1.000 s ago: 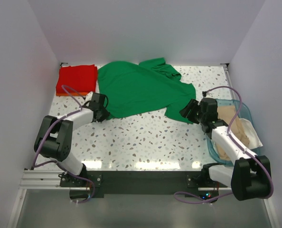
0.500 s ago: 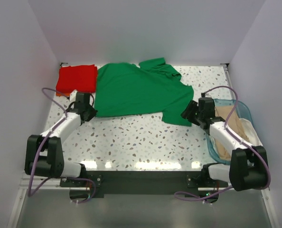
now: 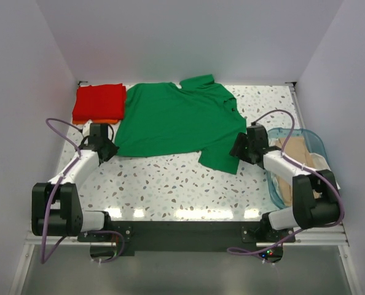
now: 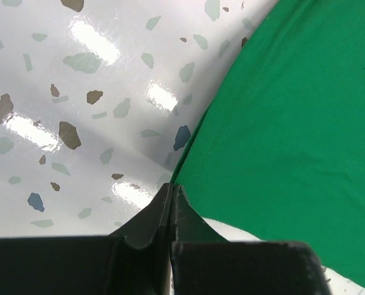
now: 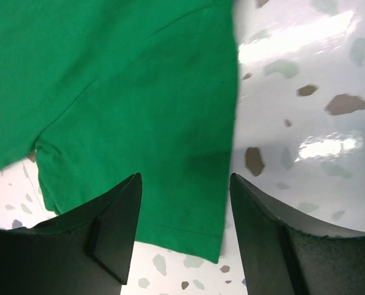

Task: Fold and stack the t-shirts
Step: Flatten the tshirt out

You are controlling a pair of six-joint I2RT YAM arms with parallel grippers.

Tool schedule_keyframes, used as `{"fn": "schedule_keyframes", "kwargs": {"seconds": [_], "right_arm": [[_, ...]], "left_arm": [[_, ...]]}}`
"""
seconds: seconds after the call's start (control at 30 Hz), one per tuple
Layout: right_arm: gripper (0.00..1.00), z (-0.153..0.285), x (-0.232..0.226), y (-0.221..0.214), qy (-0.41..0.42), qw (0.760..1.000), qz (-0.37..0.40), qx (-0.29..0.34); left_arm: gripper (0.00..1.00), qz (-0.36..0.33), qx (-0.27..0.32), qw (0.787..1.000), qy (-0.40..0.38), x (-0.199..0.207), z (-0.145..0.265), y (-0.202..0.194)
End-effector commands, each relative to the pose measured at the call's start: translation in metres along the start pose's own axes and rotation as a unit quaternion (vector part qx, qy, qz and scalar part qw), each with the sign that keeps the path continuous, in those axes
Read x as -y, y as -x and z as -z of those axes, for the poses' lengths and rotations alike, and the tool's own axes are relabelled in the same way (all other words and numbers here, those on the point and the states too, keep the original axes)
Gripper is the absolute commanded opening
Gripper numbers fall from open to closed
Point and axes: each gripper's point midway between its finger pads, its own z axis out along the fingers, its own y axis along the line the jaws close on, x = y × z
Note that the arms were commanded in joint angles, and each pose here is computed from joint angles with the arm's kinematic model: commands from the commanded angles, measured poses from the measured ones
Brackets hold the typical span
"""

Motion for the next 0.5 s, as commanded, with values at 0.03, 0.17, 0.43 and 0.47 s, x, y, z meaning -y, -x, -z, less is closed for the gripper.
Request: {"fn": "schedule_keyframes", "kwargs": {"seconds": [0.03, 0.17, 0.43, 0.47], "right_arm": [[0.63, -0.004, 0.002, -0.020, -0.039, 0.999, 0.038, -0.001], [0.61, -0.003, 0.013, -0.030, -0.075, 0.996, 0.043, 0.001], [0.60, 0.003, 0.016, -0.039, -0.092, 0.995, 0.047, 0.004], [0.59, 0.003, 0.014, -0.042, -0.093, 0.994, 0.053, 0.002]], "left_arm": [[0.00, -0.005, 0.001, 1.000, -0.012, -0.001, 0.005, 0.000], [0.00, -0.003, 0.002, 1.000, -0.021, 0.003, 0.008, 0.002], [0.00, -0.001, 0.006, 1.000, -0.029, 0.004, 0.012, 0.003], [0.00, -0.001, 0.006, 1.000, -0.029, 0.004, 0.012, 0.002]]}}
